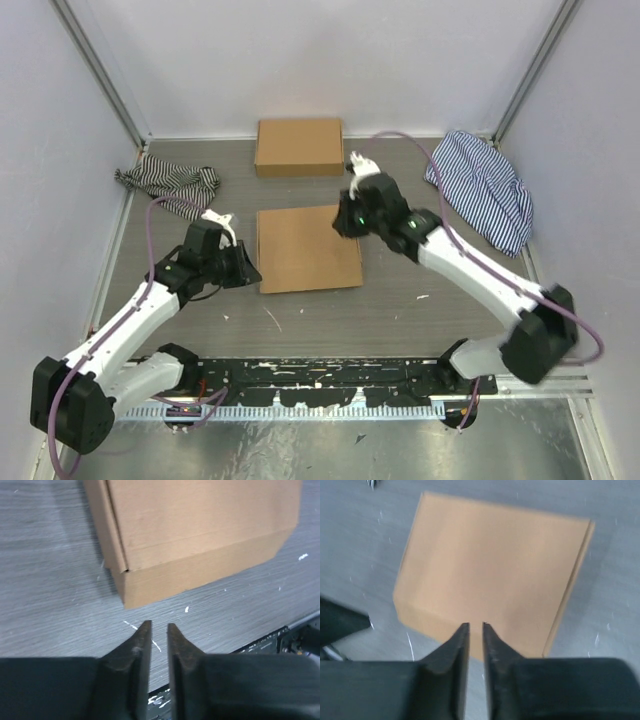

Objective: Fold the paper box

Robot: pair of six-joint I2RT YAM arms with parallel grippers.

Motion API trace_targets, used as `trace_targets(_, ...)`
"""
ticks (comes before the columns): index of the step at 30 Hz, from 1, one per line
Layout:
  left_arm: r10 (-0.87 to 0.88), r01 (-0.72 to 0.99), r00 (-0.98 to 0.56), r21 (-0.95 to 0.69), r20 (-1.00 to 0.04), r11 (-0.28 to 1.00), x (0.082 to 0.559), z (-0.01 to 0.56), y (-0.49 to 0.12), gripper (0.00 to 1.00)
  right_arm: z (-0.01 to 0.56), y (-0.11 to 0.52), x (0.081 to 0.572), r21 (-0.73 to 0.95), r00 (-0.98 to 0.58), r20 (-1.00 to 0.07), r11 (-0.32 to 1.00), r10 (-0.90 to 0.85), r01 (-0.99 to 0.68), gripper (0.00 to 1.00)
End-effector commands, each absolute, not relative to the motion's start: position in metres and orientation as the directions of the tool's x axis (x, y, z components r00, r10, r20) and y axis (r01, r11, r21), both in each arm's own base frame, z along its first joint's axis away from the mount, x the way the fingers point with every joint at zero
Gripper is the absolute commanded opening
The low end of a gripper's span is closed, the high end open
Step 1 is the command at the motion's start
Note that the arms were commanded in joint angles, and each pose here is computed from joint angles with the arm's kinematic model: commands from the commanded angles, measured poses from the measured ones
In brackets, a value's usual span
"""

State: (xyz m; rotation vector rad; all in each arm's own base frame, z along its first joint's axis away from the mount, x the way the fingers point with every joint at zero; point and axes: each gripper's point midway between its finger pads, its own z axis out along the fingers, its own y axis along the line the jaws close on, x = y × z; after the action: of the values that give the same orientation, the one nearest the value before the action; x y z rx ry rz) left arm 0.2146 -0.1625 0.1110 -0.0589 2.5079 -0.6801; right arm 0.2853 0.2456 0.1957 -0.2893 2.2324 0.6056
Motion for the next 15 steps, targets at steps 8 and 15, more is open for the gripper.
trace_targets(8, -0.042, 0.292, -0.848, -0.531, -0.529, 0.795, 0.214, 0.106, -0.213, 0.0, 0.189, 0.351, 0.465, 0.287, -0.626, -0.774, 0.83, -0.093, -0.478, 0.05)
trace_targets(15, 0.01, 0.305, -0.849, -0.476, -0.528, 0.825, 0.214, 0.077, -0.221, 0.0, 0.115, 0.367, 0.488, 0.263, -0.679, -0.712, 0.83, -0.178, -0.492, 0.06)
